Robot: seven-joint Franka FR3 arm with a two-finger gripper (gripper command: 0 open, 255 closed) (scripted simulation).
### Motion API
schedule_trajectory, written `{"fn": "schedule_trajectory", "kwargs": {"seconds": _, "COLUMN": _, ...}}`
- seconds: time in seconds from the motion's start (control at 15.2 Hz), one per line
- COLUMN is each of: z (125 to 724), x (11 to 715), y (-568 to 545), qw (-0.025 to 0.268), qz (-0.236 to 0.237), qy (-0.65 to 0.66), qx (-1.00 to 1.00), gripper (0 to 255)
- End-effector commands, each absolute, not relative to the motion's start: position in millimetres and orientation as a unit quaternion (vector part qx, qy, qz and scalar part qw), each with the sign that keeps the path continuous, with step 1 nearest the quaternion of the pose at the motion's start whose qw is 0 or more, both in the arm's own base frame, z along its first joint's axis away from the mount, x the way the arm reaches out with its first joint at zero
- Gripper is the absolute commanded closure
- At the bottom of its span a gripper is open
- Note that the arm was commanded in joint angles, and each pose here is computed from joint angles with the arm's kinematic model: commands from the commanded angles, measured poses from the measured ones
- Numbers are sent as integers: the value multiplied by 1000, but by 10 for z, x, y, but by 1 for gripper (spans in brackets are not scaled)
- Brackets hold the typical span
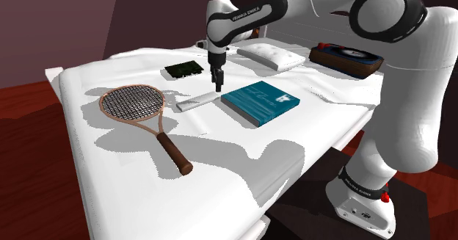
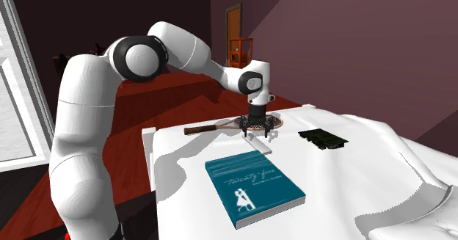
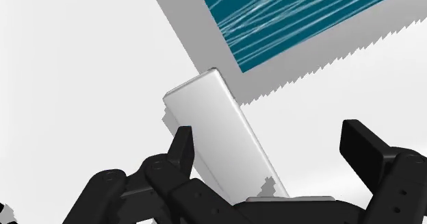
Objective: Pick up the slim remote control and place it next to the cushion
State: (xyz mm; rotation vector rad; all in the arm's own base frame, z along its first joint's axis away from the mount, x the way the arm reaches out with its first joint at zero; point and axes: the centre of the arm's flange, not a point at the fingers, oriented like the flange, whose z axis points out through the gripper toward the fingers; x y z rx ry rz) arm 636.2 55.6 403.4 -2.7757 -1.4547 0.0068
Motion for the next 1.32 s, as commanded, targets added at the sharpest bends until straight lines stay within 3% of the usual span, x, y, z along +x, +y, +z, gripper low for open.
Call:
{"fn": "schedule_trajectory", "kwargs": {"seconds": 0.0, "z": 3943, "x": 6553, "y": 706, "qw": 5, "qz": 3, "qy": -497, "qx": -868, "gripper": 0}}
{"fn": "schedule_trajectory", "kwargs": {"seconds": 0.33, "z": 3660, "x": 6932, "y": 1176, "qw": 8, "qz": 6, "qy": -573, "qx": -819, "gripper": 0}}
{"fn": "schedule_trajectory", "kwargs": {"seconds": 1.25, "z": 3259, "x": 6925, "y": 1180, "qw": 8, "qz": 6, "qy": -573, "qx": -819, "gripper": 0}}
